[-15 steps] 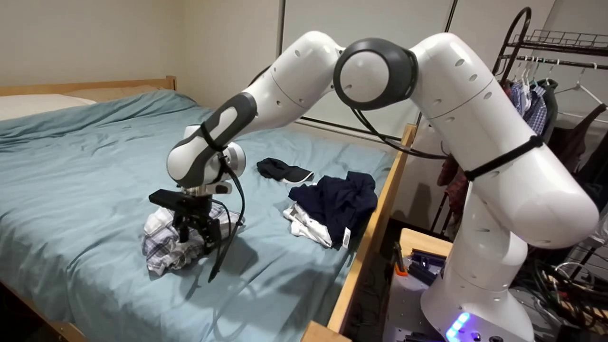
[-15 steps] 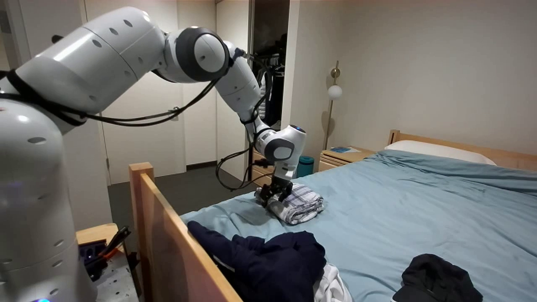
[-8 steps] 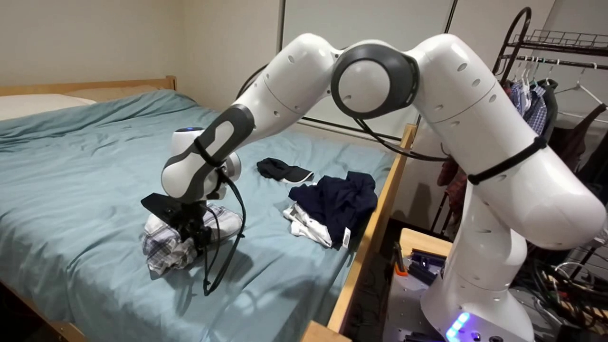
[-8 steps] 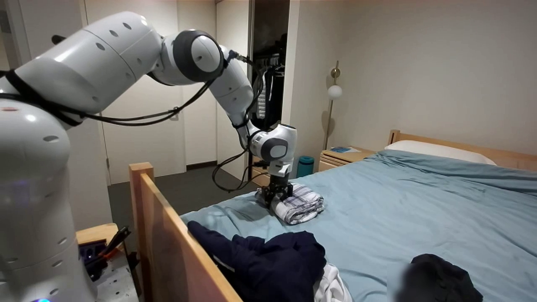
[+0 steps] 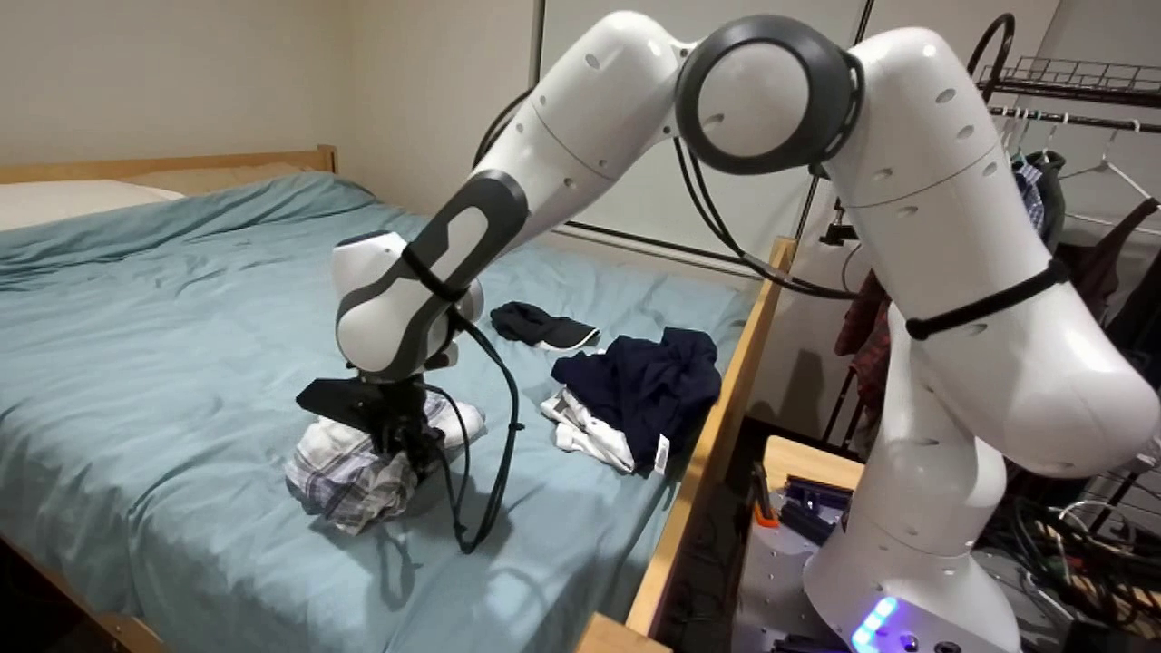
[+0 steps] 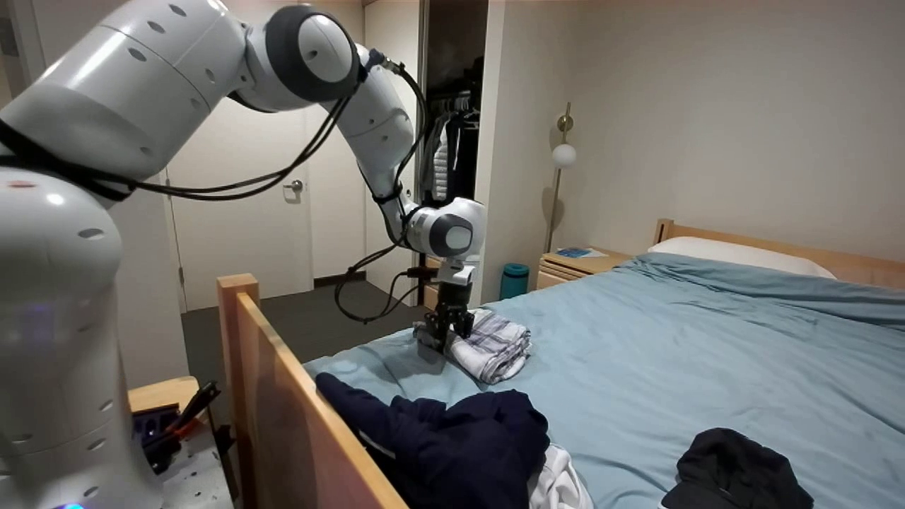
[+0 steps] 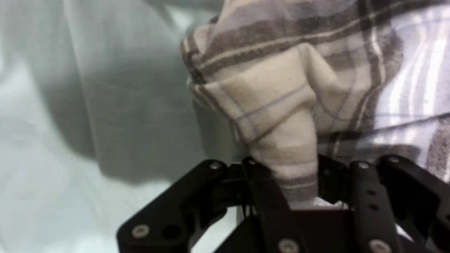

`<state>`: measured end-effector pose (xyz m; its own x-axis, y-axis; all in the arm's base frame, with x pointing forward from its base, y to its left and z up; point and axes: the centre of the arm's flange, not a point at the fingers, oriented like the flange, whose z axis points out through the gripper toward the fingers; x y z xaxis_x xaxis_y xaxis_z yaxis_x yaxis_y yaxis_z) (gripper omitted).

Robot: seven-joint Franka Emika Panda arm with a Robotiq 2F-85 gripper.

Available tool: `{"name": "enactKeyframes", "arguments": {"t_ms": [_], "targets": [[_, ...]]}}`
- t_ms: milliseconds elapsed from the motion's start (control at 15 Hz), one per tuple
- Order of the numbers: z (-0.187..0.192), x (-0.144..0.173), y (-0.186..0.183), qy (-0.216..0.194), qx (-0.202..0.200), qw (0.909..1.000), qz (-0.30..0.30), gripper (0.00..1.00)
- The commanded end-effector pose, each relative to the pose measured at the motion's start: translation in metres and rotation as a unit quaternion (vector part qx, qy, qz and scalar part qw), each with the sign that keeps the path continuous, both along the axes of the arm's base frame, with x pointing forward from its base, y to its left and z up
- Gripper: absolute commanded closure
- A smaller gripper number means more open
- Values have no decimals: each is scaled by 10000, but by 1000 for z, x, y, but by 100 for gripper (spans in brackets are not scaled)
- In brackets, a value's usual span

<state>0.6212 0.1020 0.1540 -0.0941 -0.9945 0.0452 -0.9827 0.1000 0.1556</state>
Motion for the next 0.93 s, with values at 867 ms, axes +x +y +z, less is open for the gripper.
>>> {"name": "enactKeyframes", "arguments": {"t_ms": [867], "targets": [[21,-248,5,1190,648,9833,-1212,92]]}}
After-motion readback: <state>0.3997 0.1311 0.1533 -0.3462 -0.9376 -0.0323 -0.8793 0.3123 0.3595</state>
